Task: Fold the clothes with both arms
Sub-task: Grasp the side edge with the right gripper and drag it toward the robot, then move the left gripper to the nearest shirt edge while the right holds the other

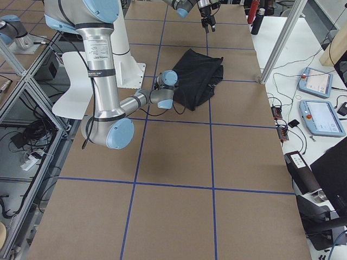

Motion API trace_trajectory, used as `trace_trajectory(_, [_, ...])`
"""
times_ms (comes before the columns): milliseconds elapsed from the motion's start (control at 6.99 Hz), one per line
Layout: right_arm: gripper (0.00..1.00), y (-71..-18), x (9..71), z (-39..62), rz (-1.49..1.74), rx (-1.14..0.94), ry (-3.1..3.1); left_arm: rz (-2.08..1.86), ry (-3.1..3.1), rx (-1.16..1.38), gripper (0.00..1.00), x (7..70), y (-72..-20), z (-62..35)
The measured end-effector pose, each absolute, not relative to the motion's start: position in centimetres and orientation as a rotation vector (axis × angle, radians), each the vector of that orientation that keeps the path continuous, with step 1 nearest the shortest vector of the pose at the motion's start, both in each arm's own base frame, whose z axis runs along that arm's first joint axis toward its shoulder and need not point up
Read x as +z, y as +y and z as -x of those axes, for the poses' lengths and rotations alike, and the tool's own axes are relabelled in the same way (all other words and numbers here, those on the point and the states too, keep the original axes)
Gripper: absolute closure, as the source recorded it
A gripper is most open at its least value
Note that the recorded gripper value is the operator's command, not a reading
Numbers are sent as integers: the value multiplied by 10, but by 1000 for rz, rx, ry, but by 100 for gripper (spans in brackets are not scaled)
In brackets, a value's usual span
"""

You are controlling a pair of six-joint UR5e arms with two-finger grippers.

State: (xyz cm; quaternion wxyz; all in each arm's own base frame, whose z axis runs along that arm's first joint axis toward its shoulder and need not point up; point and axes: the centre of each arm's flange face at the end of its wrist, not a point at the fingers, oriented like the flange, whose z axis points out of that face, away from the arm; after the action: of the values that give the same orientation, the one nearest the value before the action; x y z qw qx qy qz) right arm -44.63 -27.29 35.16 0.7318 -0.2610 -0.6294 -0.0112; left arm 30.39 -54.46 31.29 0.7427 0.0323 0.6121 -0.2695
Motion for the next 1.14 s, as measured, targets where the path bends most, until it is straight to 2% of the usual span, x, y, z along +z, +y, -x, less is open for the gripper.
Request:
trace_trajectory(286, [100,-197,312,461,740,-112,-1378,-68,1339,-591,1,315,-543,-304])
trace_trajectory(429, [1,-173,298,463,804,-130,-1369,-63,1332,-593,1,321,-541,-303])
trace_trajectory(716, [0,-164,291,461,832,-134,-1368,-58,1327,-592,1,326,-539,-304])
trace_trajectory(1145, [0,-203,294,447,773,-66,-1396,-37,1331,-576,1,330,-526,-306])
